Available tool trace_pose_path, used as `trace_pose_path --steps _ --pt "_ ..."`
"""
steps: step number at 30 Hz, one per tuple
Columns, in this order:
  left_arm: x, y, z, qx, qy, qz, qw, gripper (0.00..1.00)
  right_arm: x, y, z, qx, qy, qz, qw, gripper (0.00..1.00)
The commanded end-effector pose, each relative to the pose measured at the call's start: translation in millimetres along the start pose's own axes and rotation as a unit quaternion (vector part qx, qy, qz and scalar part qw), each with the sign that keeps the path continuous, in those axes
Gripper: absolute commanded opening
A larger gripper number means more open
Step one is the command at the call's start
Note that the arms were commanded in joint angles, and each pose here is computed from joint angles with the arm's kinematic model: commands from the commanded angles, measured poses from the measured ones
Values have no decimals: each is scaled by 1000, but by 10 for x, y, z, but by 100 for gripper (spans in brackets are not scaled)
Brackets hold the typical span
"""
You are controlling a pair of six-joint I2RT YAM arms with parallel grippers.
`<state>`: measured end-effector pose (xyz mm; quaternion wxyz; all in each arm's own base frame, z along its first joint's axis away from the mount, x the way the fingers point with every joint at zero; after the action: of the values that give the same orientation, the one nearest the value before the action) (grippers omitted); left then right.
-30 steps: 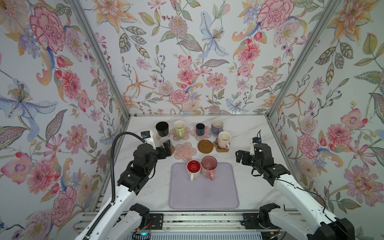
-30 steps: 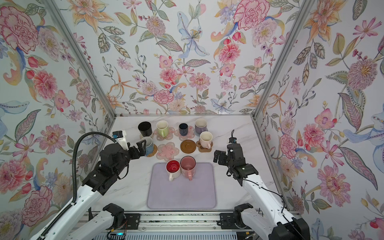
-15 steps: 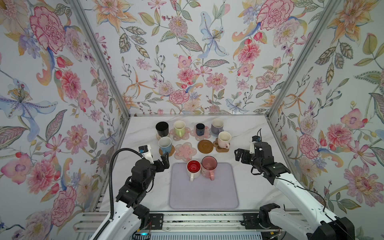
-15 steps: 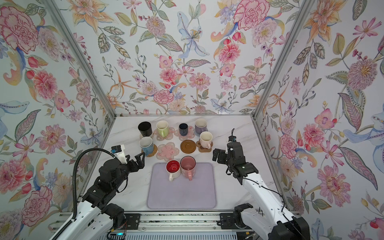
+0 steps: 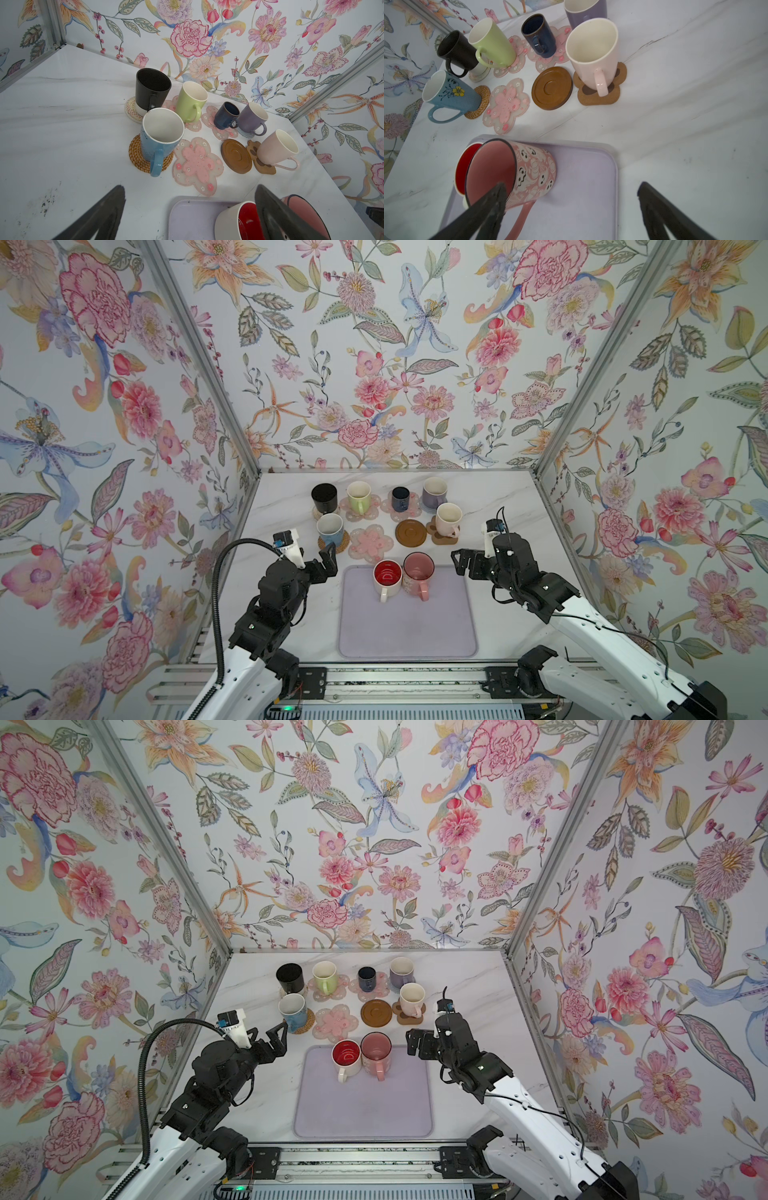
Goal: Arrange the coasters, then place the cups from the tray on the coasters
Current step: 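Draw the left gripper back while the right gripper reaches the pink ghost-print mug, then grasp the pink ghost-print mug's rim with the right gripper and lift it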
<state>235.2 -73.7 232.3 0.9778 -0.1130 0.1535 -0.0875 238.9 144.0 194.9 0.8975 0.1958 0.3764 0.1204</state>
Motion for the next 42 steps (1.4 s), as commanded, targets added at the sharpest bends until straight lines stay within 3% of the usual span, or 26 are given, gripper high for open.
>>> trace_pose_path --steps 1,11,22,29,36,42 --pt "-8 49 -42 -9 -5 10 1000 99 -18 48 -152 12 14 -15 1000 99" --pt "-63 90 -51 -14 -12 17 1000 99 23 235 -713 -16 64 -20 998 99" --pt "-66 108 -82 -16 -9 20 1000 99 148 510 -989 -42 89 -4 995 99" --pt "-77 107 -84 -18 -11 19 1000 99 304 546 -1044 -69 89 -33 993 98" --pt "-82 131 -123 -14 -6 24 1000 99 391 435 -1061 -90 82 -71 990 84" --pt "-95 141 -119 -14 -8 26 1000 99 398 564 -1081 -96 87 -35 991 71"
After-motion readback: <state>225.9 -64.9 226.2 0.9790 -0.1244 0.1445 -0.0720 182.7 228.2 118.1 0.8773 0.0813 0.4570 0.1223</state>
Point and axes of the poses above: each gripper's point midway between its finger pads, its own x axis out along the fingers, its own y axis along the line the jaws close on, z = x × y, the point moved 3 cm from there along -x, back along the fingers, and after that the axes turned 9 degrees about x, right-handed, at the moved point
